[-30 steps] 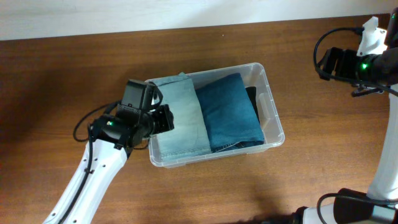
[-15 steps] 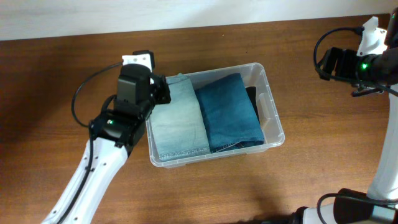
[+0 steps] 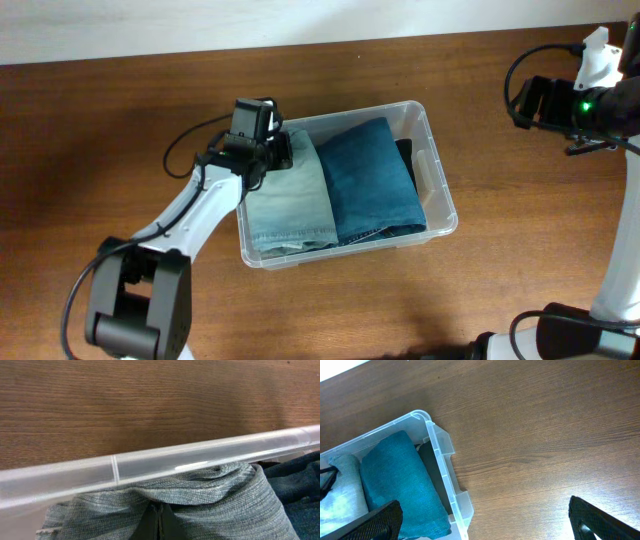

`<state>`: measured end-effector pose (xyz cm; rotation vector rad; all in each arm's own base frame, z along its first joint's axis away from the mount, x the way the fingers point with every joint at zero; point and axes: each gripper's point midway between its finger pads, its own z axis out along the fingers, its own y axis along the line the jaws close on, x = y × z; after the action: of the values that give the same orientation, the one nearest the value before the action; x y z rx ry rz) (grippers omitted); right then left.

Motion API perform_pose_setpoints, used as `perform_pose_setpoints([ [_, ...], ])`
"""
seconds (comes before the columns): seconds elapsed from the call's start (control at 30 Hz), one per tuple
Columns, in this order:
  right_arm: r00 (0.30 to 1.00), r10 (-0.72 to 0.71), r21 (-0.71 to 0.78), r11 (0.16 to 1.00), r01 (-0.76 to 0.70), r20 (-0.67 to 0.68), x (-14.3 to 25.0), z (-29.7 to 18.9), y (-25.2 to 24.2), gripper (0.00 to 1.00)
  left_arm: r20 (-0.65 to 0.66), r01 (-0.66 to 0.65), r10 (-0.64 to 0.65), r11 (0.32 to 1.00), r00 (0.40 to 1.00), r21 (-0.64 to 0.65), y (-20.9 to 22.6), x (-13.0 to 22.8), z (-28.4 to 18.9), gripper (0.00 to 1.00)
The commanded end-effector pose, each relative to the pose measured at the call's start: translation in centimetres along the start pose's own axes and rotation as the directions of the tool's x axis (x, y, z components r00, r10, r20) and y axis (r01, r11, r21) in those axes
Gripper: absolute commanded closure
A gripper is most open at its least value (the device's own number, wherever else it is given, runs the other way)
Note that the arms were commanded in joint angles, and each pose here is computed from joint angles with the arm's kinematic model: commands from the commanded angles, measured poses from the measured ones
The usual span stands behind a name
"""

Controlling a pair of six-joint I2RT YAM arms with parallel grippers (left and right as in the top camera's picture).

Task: Pack container
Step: 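Press the light blue denim down, release, and withdraw the left gripper left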

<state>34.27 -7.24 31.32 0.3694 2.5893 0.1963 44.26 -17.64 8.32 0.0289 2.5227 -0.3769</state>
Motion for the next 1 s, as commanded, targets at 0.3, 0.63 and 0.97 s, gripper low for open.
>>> perform_pose_setpoints([
  [0.3, 1.000, -0.004, -0.006, 1.000, 0.004, -0.006, 0.0, 0.2, 0.0, 0.02, 0.136, -0.036, 0.036, 0.999, 0.990, -0.002, -0.4, -5.2, -9.7, 0.65],
  [0.63, 0.997, -0.058, 0.044, 0.997, 0.060, -0.055, 1.1, 1.5, 0.6, 0.01, 0.258, 0.175, -0.117, 0.961, 0.959, -0.215, 10.0, -6.3, -20.1, 0.01],
  [0.97, 0.909, -0.071, -0.102, 0.994, 0.031, -0.410, 10.6, 7.7, 2.0, 0.16, 0.063, 0.304, -0.302, 0.882, 0.951, -0.359, 16.7, -0.2, -20.3, 0.01],
])
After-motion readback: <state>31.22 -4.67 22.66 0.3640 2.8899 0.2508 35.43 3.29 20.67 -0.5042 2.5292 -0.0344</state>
